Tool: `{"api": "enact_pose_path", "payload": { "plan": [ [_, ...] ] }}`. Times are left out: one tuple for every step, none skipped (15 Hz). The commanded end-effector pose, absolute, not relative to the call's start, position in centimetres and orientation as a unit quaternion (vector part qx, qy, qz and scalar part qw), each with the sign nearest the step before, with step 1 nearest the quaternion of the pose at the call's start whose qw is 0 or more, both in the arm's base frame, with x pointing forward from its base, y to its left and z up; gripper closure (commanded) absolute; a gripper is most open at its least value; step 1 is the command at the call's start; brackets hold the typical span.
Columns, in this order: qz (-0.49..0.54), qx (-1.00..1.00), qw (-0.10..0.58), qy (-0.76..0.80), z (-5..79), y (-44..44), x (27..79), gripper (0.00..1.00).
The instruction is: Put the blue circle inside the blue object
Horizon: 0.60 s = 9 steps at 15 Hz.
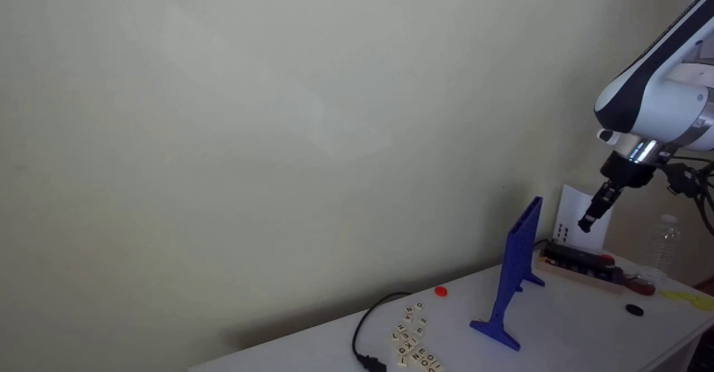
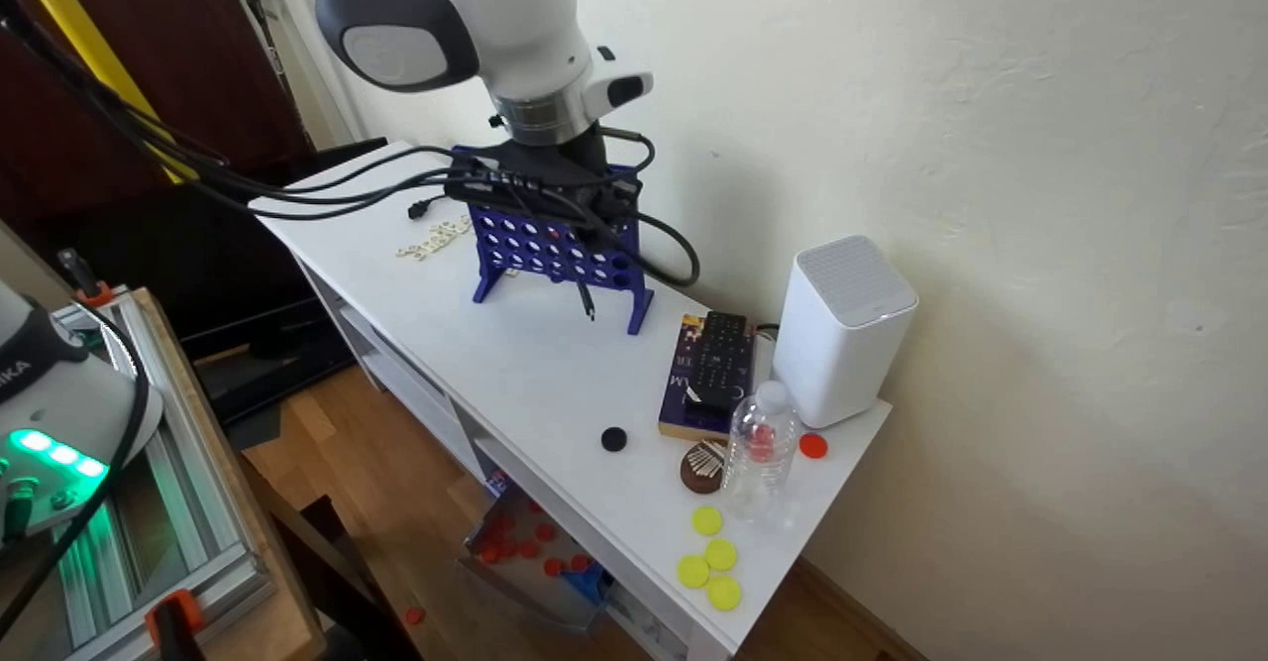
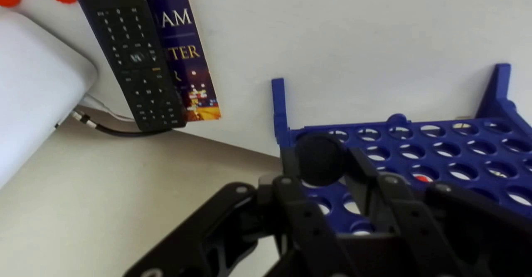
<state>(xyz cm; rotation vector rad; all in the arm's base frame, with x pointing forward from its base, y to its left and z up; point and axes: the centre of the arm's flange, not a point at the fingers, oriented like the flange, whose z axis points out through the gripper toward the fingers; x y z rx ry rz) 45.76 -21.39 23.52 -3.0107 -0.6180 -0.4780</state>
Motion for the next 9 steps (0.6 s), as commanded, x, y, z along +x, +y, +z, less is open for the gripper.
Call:
{"api": "enact_pose_path", "payload": {
  "plan": [
    [-0.185, -0.959, 0.037, -0.214, 25.5, -21.2, 44.7, 0.91],
    [-0.191, -0.957, 0.041, -0.216, 25.8, -21.1, 44.8, 0.91],
    [-0.197, -0.955, 0.045, -0.216, 26.1, -20.9, 44.8, 0.91],
    [-0.203, -0.954, 0.049, -0.217, 26.3, -20.9, 44.8, 0.91],
    [-0.210, -0.952, 0.054, -0.218, 26.5, -20.9, 44.9, 0.91],
    [-0.217, -0.950, 0.061, -0.218, 26.7, -20.8, 45.0, 0.91],
    [-0.224, -0.948, 0.068, -0.218, 26.8, -20.7, 45.1, 0.91],
    [-0.232, -0.946, 0.072, -0.216, 27.1, -20.7, 45.3, 0.91],
    [-0.238, -0.944, 0.077, -0.215, 27.3, -20.6, 45.5, 0.91]
  ]
}}
